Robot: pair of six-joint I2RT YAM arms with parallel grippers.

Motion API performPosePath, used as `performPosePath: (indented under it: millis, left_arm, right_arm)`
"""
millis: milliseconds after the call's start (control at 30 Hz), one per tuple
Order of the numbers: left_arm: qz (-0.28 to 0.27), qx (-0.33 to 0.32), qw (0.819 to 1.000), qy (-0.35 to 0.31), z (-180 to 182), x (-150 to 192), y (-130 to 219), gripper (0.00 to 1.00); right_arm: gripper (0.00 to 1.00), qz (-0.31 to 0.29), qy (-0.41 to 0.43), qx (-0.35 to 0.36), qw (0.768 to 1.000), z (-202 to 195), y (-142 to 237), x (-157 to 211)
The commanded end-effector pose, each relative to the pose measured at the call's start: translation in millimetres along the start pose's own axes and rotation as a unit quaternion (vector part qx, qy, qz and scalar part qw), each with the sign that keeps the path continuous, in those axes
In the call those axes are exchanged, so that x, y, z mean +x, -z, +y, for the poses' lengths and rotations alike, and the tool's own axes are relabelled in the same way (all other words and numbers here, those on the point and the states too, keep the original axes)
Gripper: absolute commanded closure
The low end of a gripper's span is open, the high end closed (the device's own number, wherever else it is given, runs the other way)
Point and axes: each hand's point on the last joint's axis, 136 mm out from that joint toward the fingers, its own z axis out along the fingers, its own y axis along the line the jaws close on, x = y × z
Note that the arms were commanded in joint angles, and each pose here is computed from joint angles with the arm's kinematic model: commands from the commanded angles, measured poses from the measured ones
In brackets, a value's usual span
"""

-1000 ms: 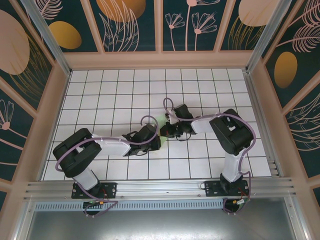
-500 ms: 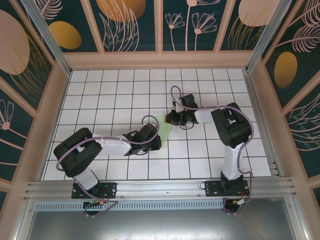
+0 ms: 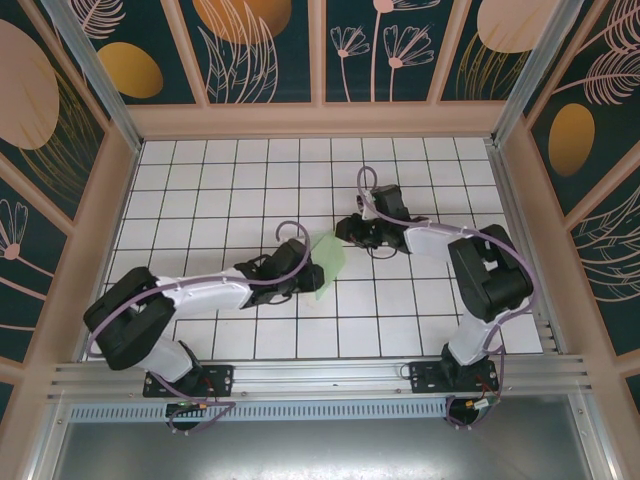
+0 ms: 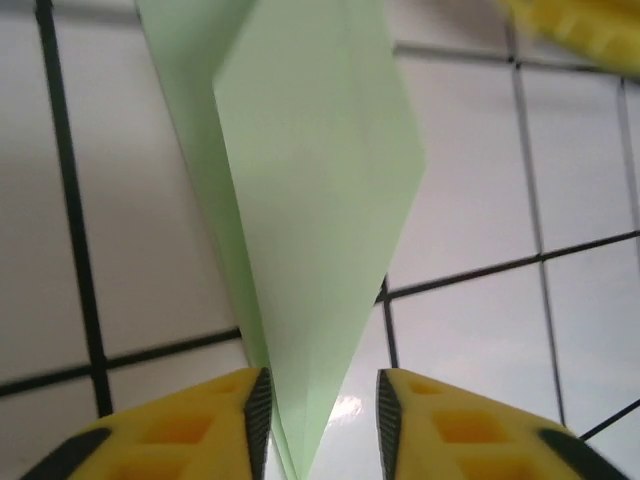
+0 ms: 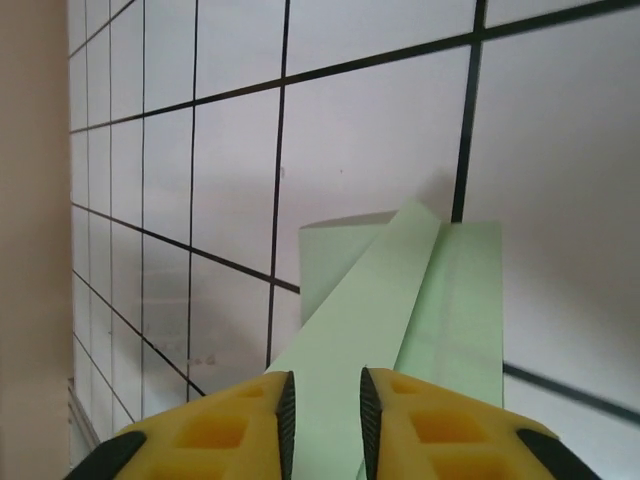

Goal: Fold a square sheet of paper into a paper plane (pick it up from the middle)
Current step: Fourth fold the wing at the center of the table.

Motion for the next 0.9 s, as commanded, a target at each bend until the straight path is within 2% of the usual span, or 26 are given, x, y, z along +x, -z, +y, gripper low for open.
performPosePath:
  millis: [0,200,533,867]
  left_arm:
    - [-0.067,-0.006,0.997,0.034,5,-34,16,0.54]
    - [-0.106,0.013,0.991,0.076,9,-52,23,0.41]
    - [-0.105,-0.025,0.988,0.112,38,-47,20,0.15]
    - [-0.111,-0.046,0.984,0.132,58,-46,23,0.04]
  right_arm:
    - [0.67,-0.003,-0.033,0.007,0.999,-5,2,11]
    - [0.61,0.025,-0.039,-0.005,0.999,0,-14,24]
    - [0.62,0.052,-0.040,0.009,0.998,-1,-40,30]
    - [0.63,0.081,-0.029,-0.005,0.996,12,-50,44]
